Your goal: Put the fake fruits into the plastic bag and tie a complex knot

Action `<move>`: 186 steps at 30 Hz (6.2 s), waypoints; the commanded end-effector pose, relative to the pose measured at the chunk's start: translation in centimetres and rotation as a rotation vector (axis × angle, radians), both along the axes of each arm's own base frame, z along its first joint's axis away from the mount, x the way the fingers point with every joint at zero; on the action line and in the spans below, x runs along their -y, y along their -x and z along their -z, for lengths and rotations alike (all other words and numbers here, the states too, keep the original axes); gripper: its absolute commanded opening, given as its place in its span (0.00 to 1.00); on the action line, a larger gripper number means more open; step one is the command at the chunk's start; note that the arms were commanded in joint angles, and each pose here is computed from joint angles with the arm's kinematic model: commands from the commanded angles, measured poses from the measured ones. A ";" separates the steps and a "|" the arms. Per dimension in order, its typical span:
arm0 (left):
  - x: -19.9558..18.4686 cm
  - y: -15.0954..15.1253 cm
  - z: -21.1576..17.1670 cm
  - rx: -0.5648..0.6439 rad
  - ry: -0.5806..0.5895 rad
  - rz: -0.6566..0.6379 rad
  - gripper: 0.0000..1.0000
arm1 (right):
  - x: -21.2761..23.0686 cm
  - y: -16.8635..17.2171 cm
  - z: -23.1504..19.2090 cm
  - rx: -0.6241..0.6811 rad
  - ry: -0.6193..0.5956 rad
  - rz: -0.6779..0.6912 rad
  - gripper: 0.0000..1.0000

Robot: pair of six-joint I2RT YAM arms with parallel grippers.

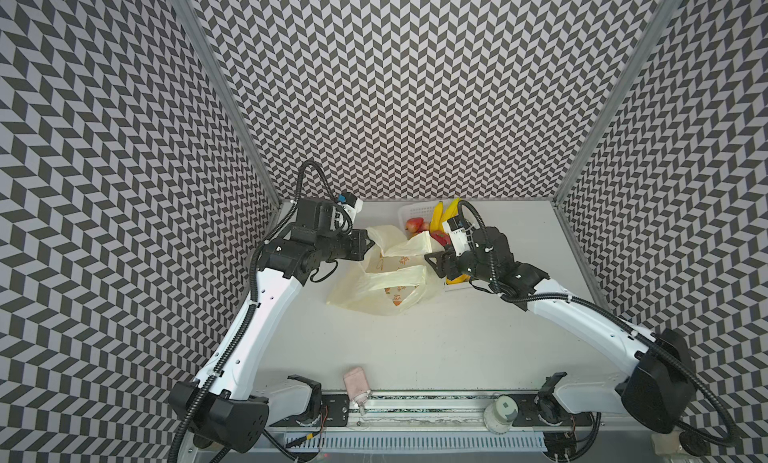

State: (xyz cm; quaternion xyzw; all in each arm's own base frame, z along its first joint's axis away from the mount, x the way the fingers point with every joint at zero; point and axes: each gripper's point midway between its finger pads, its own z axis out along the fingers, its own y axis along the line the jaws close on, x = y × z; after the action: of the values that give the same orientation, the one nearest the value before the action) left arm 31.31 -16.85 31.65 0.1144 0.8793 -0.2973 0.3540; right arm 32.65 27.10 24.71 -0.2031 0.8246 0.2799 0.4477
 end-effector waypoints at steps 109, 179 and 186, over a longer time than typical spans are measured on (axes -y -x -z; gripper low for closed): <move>0.9 1.4 1.3 -0.235 0.349 0.183 0.00 | 13.3 -6.3 11.2 -0.550 0.298 0.256 0.69; 0.8 1.0 1.8 -0.246 0.377 0.138 0.00 | 3.3 11.0 -5.4 -0.226 -0.115 -0.209 0.08; 0.9 1.3 1.3 -0.233 0.382 0.147 0.00 | -1.0 10.6 -6.4 -0.178 -0.169 -0.262 0.09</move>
State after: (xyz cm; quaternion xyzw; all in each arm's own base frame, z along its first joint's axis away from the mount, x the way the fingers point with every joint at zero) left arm 30.33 -17.74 29.30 0.0638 0.8393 -0.4903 0.2264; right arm 20.73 26.23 29.01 -0.2499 0.8257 0.3972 0.3131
